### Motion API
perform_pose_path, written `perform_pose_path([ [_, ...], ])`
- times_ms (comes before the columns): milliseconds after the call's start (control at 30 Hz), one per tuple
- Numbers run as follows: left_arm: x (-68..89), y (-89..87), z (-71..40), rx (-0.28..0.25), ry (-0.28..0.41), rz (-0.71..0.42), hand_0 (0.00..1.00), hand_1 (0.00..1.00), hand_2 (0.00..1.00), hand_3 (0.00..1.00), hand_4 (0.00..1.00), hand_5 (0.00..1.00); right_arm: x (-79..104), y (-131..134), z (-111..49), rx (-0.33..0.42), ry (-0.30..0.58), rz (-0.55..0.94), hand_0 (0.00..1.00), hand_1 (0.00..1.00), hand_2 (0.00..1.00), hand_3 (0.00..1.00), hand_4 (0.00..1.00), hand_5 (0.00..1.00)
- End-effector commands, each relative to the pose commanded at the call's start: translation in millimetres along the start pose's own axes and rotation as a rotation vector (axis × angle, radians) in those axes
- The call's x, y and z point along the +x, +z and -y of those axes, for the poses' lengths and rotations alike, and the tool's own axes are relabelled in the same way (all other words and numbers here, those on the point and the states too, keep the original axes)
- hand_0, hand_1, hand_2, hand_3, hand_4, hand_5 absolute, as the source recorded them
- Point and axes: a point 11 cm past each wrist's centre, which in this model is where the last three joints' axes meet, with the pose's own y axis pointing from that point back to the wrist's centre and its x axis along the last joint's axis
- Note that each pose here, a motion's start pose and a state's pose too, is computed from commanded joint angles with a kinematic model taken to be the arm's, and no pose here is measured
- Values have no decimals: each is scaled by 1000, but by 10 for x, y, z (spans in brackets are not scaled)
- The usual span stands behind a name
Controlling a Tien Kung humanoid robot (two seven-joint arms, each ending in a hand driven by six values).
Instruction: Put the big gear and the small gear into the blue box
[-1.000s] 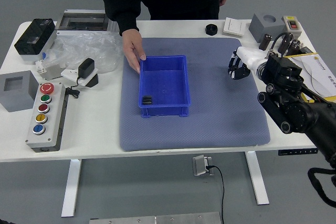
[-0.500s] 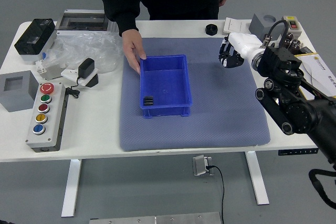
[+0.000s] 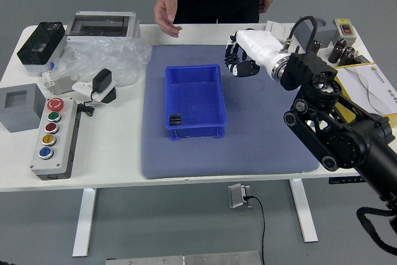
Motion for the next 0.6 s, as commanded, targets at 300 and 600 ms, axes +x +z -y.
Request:
perform_pose_path([
  [300,-27,-4,4,1,-4,7,788,757,751,692,597,304,-263,-295,17,62,-51,38,582,434,437,414,537,94],
  [600,-40,12,4,-2,-6,14,788,756,749,693,602,306,-514,-456,16,96,-109,71,584,440,447,422,545,103],
])
